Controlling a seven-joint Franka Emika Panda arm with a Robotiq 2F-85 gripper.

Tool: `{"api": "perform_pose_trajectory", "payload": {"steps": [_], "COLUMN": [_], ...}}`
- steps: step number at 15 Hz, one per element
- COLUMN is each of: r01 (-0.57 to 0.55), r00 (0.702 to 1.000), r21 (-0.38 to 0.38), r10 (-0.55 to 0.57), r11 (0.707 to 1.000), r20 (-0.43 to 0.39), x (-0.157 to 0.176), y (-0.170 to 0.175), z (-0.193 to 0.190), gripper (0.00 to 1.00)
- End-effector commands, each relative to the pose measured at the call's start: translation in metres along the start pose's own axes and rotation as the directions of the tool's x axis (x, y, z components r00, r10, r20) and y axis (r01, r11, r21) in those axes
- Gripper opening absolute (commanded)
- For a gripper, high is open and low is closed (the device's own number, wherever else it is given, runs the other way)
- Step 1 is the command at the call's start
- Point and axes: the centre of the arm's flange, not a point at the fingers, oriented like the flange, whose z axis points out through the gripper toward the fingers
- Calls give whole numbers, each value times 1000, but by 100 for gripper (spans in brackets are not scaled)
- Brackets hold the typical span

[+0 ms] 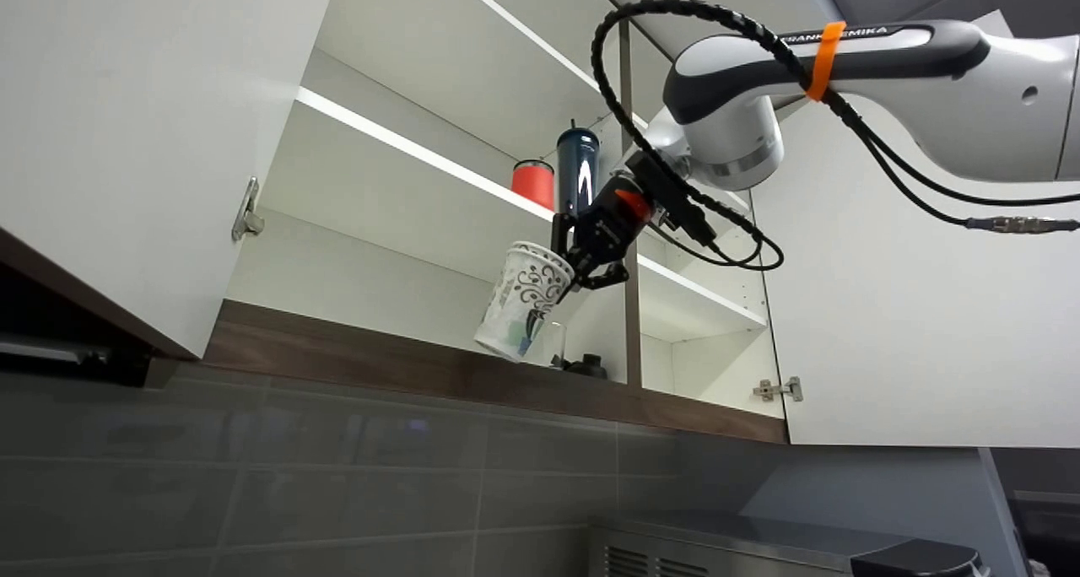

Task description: Stack up the two paper cups on the bottom shelf and place them on the counter top

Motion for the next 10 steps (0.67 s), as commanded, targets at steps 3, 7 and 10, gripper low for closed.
{"api": "perform_pose_trajectory", "payload": {"steps": [3, 7, 10], "r01": [168, 224, 226], "r00": [982, 961, 956], "r21": [-71, -116, -125], "r10": [-161, -199, -196], "r11": [983, 968, 966], "r20": [96, 192, 220], "x": [-69, -103, -124], "y": [55, 89, 110], "z": [28, 65, 88], "gripper": [1, 1, 1]}}
